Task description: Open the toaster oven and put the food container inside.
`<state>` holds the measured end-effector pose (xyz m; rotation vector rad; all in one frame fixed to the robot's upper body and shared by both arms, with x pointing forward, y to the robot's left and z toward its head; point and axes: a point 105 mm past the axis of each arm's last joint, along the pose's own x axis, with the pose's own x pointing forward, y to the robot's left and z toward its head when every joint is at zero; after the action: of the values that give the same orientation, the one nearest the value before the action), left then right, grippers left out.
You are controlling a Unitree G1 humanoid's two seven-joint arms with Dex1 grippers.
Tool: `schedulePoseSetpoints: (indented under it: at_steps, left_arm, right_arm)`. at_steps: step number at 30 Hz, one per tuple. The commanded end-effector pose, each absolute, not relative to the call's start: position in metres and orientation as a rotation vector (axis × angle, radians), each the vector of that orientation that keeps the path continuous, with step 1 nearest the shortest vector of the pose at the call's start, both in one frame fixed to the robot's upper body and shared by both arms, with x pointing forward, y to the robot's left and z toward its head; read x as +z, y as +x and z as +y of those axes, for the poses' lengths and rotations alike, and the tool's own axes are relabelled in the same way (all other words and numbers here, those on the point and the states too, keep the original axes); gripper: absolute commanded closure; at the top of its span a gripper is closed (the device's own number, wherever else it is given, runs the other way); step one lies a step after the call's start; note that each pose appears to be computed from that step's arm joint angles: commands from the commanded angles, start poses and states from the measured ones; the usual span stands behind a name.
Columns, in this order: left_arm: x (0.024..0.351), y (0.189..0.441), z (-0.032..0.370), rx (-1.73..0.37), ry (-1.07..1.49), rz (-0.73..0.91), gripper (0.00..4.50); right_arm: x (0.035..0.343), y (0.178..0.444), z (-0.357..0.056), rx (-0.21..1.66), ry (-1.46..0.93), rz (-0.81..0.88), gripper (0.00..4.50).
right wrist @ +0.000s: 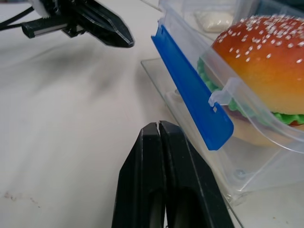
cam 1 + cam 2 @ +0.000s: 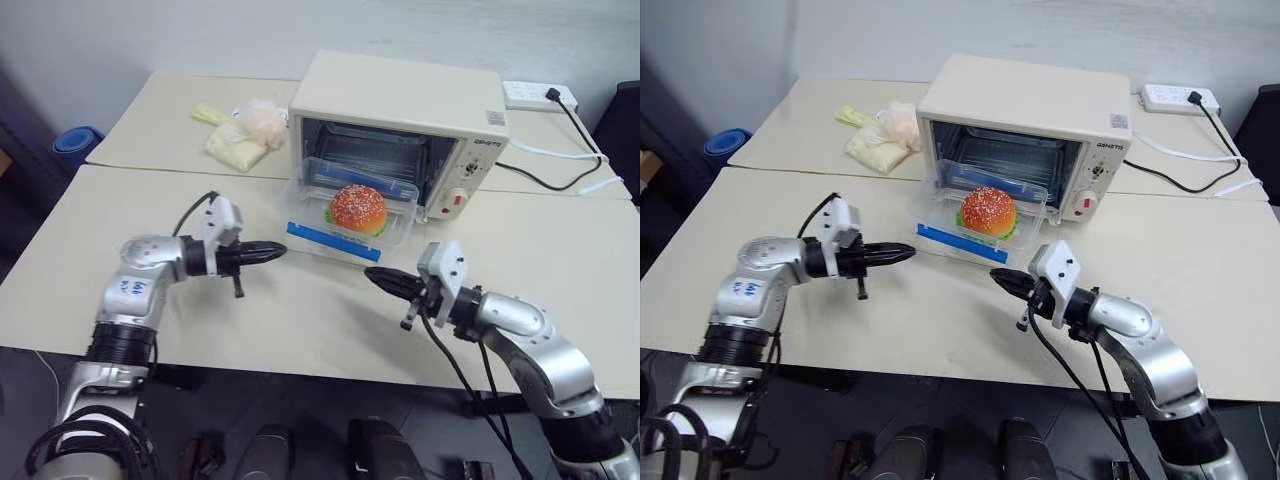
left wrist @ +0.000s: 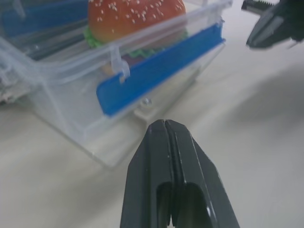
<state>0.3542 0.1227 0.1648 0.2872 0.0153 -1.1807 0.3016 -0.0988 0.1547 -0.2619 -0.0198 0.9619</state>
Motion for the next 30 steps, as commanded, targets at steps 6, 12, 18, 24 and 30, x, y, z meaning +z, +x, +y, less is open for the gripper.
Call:
schedulePoseSetpoints:
  at_steps: [6,12,18,24,30]
  left_arm:
    - [0.181,0.39,0.106,-1.011,0.254,-0.11,4.5]
    - [0.196,0.415,0.099,-0.895,0.162,-0.178,4.5]
    - [0.208,0.438,0.085,-0.77,0.059,-0.213,4.5]
    - [0.206,0.45,0.081,-0.705,0.027,-0.196,4.5]
    - [0.204,0.427,0.101,-0.848,0.081,-0.215,4.5]
  right_arm:
    - [0.18,0.346,-0.102,0.819,-0.263,-0.134,4.46]
    - [0.192,0.382,-0.116,0.696,-0.308,-0.203,4.46]
    - [0.198,0.41,-0.116,0.627,-0.281,-0.221,4.46]
    - [0.199,0.426,-0.116,0.585,-0.248,-0.211,4.46]
    - [0.204,0.392,-0.117,0.738,-0.185,-0.177,4.46]
